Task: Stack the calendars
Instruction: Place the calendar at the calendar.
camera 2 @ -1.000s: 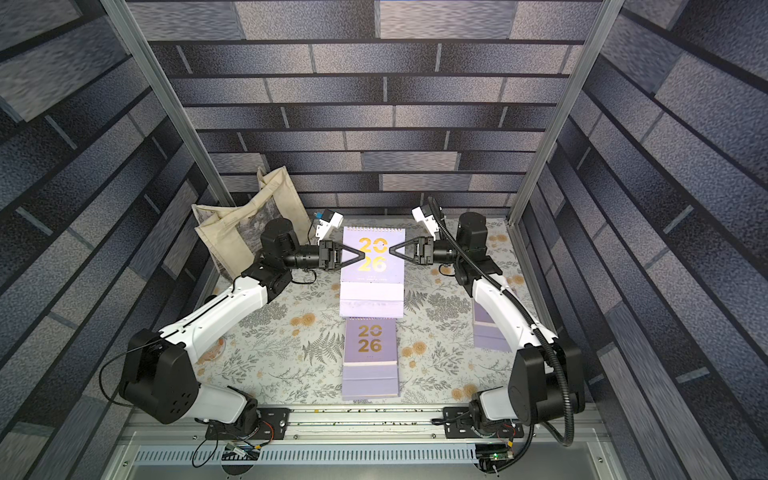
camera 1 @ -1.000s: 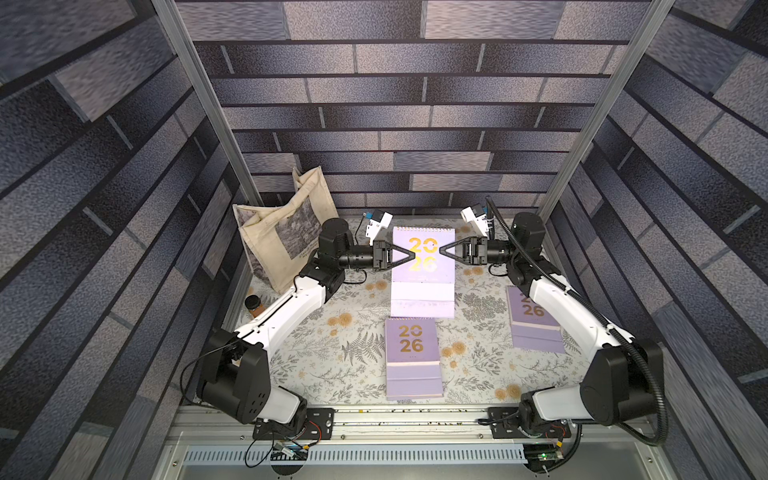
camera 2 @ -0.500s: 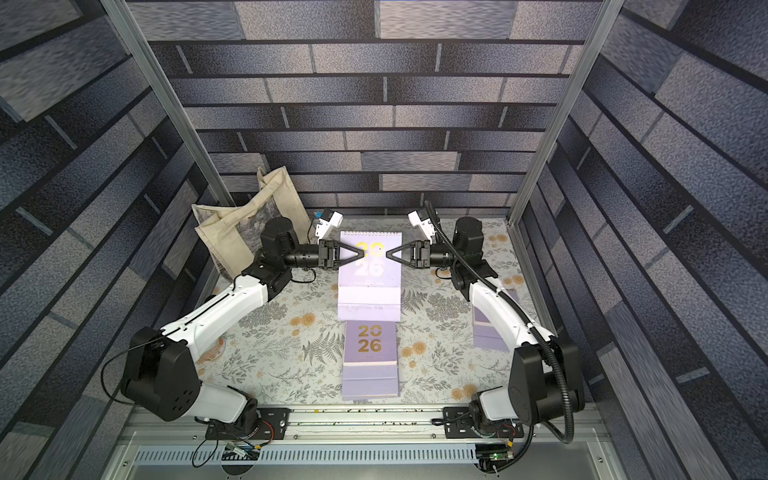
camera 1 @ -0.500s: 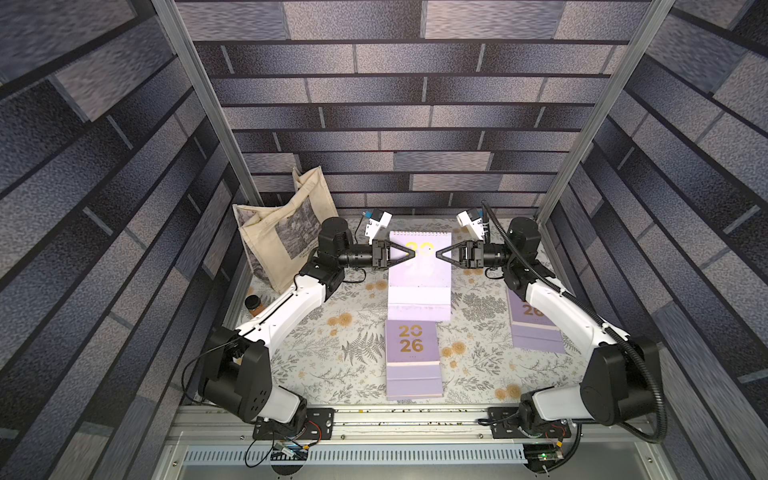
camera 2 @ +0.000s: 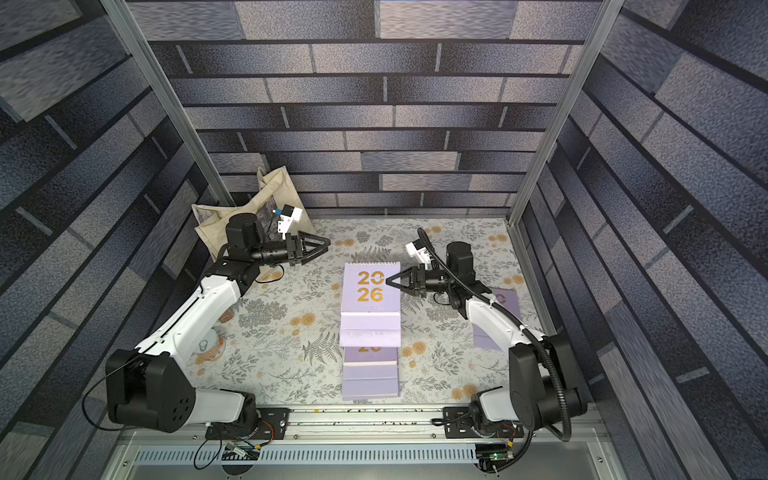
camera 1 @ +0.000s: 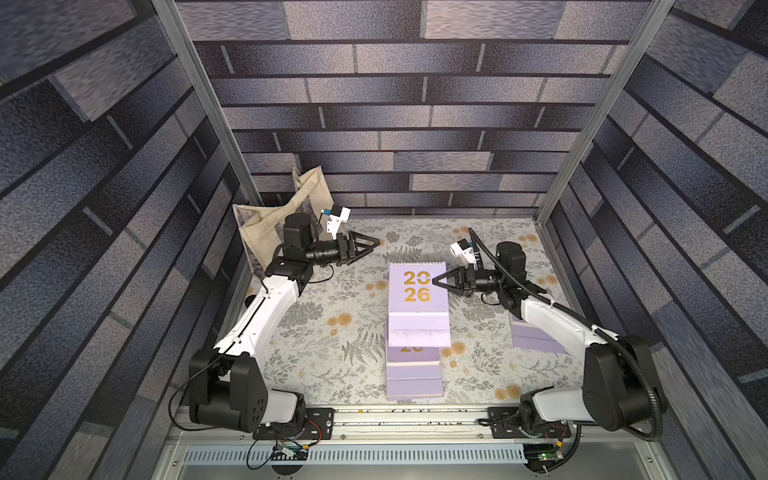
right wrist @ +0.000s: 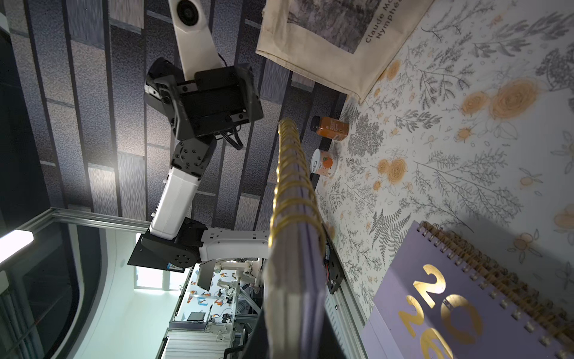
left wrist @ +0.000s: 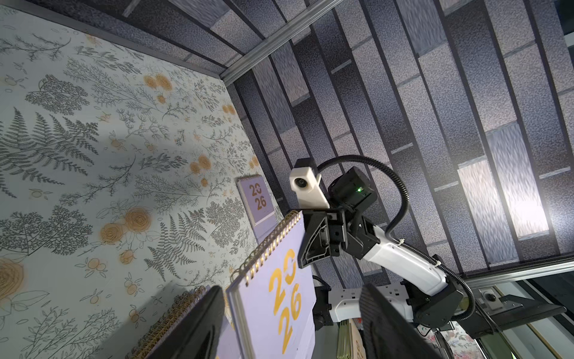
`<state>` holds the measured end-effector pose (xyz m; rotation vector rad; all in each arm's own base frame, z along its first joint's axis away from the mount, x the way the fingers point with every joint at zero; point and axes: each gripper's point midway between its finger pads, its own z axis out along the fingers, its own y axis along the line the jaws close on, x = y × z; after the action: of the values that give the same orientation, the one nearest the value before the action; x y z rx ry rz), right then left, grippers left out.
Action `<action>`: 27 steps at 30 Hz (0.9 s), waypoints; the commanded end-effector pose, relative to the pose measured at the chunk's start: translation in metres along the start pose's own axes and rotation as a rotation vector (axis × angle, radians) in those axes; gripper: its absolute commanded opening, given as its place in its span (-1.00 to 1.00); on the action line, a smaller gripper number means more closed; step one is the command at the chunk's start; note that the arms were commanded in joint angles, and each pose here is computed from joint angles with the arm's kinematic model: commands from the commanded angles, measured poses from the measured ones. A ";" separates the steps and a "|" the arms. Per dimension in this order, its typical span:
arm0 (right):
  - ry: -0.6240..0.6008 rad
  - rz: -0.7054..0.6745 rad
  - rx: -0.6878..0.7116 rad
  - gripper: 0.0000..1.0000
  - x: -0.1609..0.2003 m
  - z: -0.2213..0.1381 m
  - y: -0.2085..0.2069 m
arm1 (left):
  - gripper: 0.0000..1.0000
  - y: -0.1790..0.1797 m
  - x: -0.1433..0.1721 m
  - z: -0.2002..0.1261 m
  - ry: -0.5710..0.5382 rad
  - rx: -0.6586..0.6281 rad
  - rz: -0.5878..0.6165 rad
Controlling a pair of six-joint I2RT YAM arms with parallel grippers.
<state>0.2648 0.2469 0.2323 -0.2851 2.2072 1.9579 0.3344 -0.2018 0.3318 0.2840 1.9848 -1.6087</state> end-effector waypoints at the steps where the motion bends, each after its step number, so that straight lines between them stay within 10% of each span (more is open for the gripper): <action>1: 0.012 0.065 0.018 -1.00 0.017 0.001 -0.014 | 0.43 -0.001 0.008 -0.005 0.017 0.000 0.017; 27: 0.105 0.206 0.144 -1.00 0.080 0.028 -0.085 | 0.42 0.009 0.010 0.012 0.048 0.032 -0.002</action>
<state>0.2123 0.2600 0.1277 -0.0863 2.5396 1.9053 0.3364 -0.2102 0.3145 0.3004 2.0161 -1.6280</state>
